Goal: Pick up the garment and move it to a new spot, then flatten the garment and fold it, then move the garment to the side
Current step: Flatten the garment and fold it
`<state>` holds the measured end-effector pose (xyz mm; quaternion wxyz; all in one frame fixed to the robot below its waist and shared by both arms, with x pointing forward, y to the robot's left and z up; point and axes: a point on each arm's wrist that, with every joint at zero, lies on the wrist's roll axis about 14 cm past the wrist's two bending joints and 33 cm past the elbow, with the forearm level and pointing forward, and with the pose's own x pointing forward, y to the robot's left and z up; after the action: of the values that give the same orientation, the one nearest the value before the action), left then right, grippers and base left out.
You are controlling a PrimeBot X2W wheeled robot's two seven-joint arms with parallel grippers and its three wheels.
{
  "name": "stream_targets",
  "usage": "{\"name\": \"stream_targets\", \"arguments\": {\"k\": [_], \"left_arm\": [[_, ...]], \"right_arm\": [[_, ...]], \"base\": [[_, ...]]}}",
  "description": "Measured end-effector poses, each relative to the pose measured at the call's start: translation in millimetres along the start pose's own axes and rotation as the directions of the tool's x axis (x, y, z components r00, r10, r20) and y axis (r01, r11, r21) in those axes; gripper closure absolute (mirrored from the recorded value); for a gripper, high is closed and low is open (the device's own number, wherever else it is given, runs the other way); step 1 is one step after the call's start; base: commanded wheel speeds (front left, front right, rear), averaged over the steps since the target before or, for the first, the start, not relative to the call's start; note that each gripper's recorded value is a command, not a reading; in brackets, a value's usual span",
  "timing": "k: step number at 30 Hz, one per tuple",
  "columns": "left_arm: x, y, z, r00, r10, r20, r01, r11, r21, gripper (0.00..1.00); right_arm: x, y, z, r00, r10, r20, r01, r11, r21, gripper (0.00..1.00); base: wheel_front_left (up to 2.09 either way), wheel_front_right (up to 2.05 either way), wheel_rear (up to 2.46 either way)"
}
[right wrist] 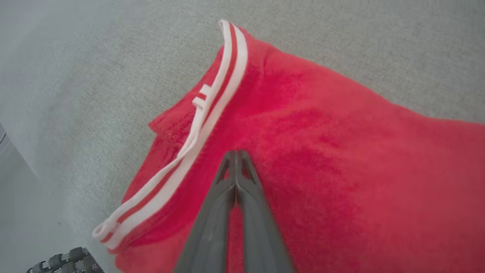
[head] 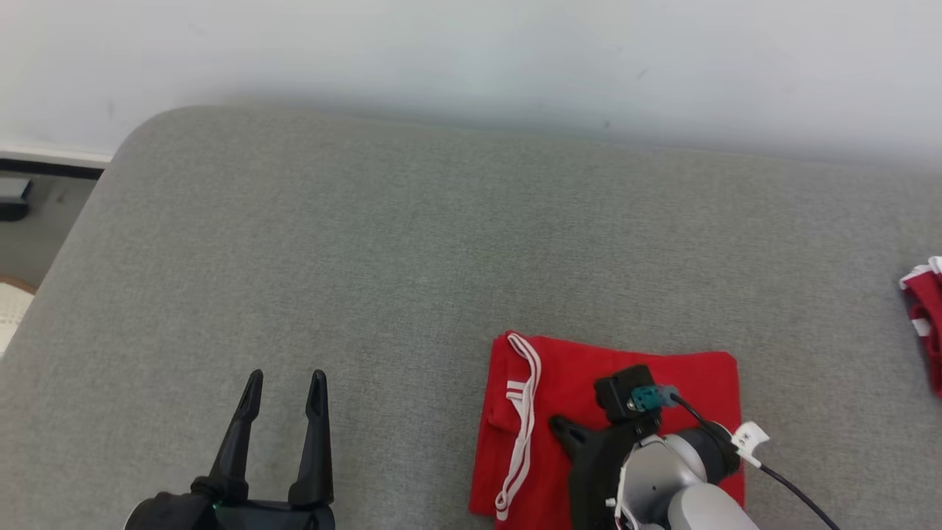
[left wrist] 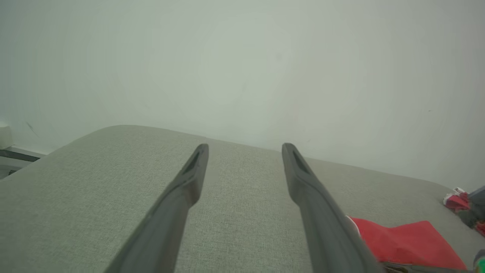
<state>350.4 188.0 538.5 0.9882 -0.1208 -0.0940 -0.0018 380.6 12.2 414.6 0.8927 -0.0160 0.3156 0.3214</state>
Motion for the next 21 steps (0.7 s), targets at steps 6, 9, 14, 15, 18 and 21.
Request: {"name": "stream_targets", "arguments": {"k": [6, 9, 14, 15, 18, 21], "left_arm": [[-6, 12, 0, 0.999, 0.041, -0.005, -0.041, 0.999, 0.001, 0.00], [-9, 17, 0, 0.998, 0.060, -0.007, -0.060, 0.998, 0.006, 0.00], [-12, 22, 2, 0.997, 0.075, -0.005, -0.075, 0.997, 0.016, 0.00], [-13, 21, 2, 0.997, 0.072, -0.006, -0.072, 0.997, 0.021, 0.00], [-11, 16, 4, 0.999, 0.052, 0.004, -0.052, 0.998, 0.025, 0.00], [-10, 12, 8, 0.999, 0.034, 0.018, -0.034, 0.999, 0.017, 0.00]], "right_arm": [[22, 18, -7, 0.995, 0.069, -0.073, -0.072, 0.996, -0.043, 1.00], [29, 29, -9, 0.991, 0.104, -0.086, -0.108, 0.993, -0.054, 1.00], [32, 37, 3, 0.990, 0.135, -0.031, -0.136, 0.989, -0.049, 1.00], [31, 36, 11, 0.991, 0.134, -0.003, -0.134, 0.990, -0.053, 1.00], [24, 33, 34, 0.987, 0.125, 0.096, -0.122, 0.992, -0.039, 0.00], [12, 21, 56, 0.976, 0.087, 0.199, -0.085, 0.996, -0.022, 0.00]], "base": [[0.00, 0.00, 0.00], [0.00, 0.00, 0.00], [0.00, 0.00, 0.00], [0.00, 0.00, 0.00], [0.00, 0.00, 0.00], [0.00, 0.00, 0.00]]}}
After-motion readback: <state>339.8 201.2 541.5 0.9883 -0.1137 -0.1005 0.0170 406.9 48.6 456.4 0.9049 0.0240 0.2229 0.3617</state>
